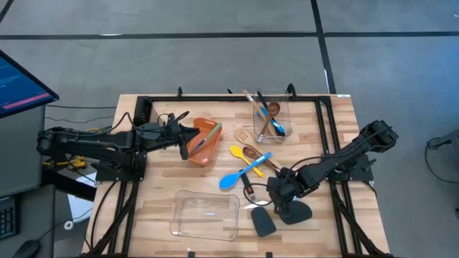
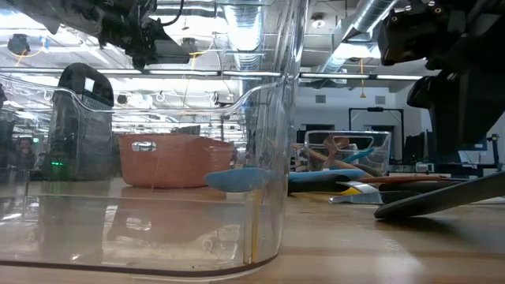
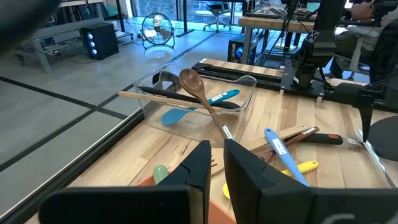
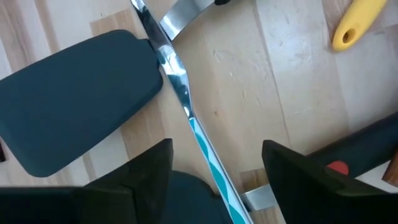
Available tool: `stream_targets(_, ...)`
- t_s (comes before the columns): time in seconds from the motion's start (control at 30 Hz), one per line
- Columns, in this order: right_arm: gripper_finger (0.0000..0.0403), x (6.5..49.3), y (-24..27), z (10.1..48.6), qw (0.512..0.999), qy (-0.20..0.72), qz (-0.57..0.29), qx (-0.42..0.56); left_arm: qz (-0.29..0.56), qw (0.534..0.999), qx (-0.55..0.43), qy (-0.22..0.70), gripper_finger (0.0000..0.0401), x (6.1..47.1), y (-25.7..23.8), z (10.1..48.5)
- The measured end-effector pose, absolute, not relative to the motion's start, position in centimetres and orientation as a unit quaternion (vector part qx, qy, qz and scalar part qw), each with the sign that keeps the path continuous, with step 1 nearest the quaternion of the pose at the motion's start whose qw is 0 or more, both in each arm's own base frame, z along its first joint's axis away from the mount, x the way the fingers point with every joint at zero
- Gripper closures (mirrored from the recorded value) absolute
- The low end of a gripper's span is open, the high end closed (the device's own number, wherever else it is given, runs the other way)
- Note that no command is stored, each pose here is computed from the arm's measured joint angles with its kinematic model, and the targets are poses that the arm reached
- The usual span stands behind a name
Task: Pick & Place Kitchen Items
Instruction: Put the table knife into the orange bin
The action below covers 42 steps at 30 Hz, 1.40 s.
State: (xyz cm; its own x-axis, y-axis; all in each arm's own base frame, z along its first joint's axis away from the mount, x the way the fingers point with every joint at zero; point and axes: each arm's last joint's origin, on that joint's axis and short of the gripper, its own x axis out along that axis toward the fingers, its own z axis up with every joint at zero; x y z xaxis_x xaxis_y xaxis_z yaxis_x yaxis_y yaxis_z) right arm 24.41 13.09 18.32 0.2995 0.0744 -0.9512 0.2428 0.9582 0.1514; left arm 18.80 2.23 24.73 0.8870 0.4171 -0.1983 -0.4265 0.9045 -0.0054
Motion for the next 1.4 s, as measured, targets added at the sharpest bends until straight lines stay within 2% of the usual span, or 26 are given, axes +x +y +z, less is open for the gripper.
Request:
stream_targets(0.5,0.0179,24.4,13.1,18.3,0.796,0.588,-0.051,0.133,0.217,0.971,-0.024,0.097,0.0371,18.8,2.2,24.7)
stream_targets(1.4,0.0184,23.7,12.7,16.0,0.803,0.578,-0.045,0.140,0.217,0.971,-0.024,0.097,0.0371,18.8,2.2,24.7)
